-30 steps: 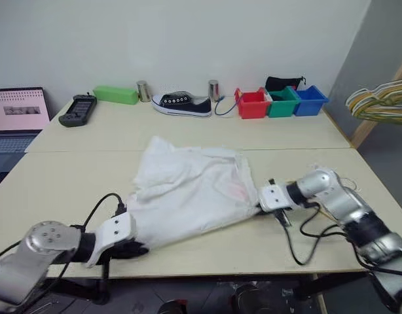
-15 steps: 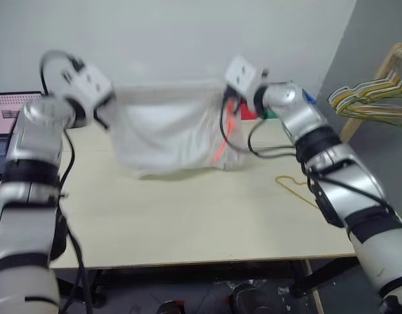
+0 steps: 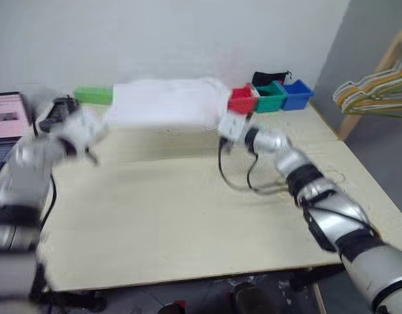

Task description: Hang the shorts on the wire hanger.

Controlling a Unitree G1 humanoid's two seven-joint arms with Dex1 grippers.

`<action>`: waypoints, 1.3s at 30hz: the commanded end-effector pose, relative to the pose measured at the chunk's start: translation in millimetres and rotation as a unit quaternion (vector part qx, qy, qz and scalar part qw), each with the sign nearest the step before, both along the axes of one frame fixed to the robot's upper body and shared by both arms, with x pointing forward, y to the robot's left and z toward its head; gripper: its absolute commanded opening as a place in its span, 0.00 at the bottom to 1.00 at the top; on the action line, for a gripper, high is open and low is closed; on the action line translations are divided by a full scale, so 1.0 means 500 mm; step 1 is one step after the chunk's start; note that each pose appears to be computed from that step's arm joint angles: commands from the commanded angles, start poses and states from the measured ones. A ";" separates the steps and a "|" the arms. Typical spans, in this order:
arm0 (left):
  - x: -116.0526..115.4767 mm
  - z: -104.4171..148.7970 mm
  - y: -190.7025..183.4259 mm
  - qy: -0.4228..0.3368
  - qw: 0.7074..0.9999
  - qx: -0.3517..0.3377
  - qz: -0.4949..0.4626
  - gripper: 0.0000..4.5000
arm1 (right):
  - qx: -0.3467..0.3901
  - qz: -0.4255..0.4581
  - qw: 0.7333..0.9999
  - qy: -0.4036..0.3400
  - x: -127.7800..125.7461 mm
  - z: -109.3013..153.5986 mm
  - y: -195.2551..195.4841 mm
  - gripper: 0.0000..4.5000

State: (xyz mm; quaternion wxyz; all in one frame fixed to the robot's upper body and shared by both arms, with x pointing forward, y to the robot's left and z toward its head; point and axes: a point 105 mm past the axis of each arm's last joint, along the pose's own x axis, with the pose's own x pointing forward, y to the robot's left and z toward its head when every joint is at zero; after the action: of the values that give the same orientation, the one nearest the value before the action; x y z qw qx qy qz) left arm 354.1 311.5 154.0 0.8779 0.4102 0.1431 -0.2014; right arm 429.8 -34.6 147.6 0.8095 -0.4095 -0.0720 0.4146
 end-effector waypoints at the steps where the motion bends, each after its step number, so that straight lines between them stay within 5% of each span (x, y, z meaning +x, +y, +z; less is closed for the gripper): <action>1: -0.136 -0.008 -0.046 0.133 0.989 -0.029 -0.053 0.01 | -0.025 0.058 0.995 0.082 -0.063 -0.037 -0.010 0.05; 7: -0.241 -0.055 -0.058 0.255 0.965 -0.022 -0.057 0.01 | -0.126 0.117 0.975 0.139 -0.152 -0.109 -0.019 0.05; 14: -0.294 -0.092 -0.037 0.319 0.945 0.043 -0.062 0.01 | -0.197 0.166 0.941 0.221 -0.269 -0.148 -0.066 0.05; 20: -0.289 -0.116 -0.042 0.313 0.945 0.057 -0.074 0.01 | -0.187 0.163 0.931 0.266 -0.309 -0.142 -0.068 0.05; 33: -0.270 -0.071 -0.104 0.316 0.933 0.022 -0.169 0.58 | -0.138 0.201 0.895 0.374 -0.387 -0.042 -0.113 0.68; 39: -0.271 0.044 -0.271 0.282 0.891 -0.102 -0.342 0.90 | -0.021 -0.002 0.930 0.367 -0.298 0.014 -0.203 1.00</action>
State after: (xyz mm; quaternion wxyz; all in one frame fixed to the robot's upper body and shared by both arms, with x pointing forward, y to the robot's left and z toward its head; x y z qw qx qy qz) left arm 223.5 201.9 162.0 0.7277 0.3012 0.2501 -0.5631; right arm 260.8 -114.7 144.6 0.7120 -0.2511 0.2406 0.6100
